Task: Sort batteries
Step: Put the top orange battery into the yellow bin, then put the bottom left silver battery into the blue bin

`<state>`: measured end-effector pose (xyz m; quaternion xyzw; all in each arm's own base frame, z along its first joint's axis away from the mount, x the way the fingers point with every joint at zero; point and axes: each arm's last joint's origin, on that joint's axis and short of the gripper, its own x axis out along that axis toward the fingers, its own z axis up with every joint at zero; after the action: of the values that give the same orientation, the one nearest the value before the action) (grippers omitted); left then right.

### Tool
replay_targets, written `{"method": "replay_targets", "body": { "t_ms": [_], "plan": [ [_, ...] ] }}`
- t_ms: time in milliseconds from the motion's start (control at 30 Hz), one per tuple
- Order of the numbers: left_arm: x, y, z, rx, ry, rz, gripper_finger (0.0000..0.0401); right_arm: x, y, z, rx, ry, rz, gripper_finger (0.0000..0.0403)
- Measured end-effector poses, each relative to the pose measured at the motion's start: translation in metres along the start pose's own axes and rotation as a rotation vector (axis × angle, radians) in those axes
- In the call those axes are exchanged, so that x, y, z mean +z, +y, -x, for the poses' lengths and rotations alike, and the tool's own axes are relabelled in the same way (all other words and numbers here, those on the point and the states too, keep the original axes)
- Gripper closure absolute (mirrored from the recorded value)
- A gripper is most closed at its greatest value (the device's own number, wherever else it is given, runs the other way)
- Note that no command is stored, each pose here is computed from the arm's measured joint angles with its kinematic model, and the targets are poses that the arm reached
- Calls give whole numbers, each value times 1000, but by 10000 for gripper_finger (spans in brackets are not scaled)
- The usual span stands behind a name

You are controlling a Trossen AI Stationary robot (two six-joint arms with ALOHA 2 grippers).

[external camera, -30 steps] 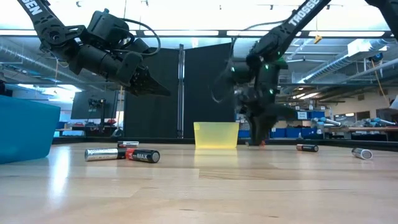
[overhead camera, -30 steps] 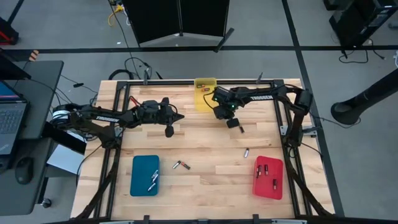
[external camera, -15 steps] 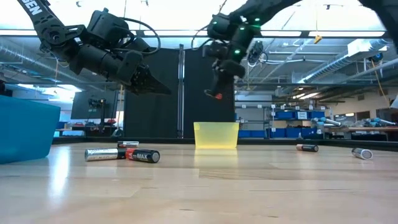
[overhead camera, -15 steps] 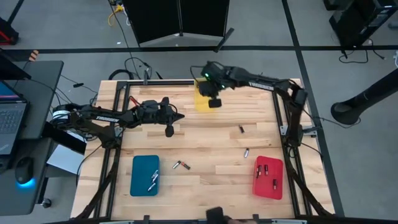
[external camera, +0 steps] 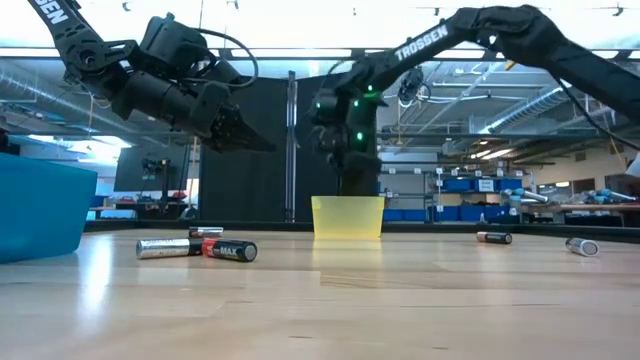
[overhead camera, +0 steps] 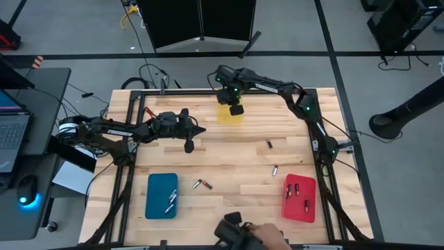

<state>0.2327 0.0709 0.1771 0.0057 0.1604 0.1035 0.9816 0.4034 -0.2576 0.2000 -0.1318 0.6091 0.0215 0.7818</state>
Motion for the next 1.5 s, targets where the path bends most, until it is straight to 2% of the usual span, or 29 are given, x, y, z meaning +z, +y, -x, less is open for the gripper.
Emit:
{"method": "replay_targets", "body": {
  "t_ms": [267,1000,1267,1500],
  "plan": [
    [0,0,0,0,2,0,395,-11,-8,-25,59,12,8,349],
    [-1,0,0,0,5,1,395,-17,-14,-48,82,2,-70,349],
    [-1,0,0,-1,11,2,395,-15,-16,-49,60,-27,-98,284],
    [-1,0,0,3,12,2,395,-14,-18,-42,33,-26,-110,256]
  ]
}}
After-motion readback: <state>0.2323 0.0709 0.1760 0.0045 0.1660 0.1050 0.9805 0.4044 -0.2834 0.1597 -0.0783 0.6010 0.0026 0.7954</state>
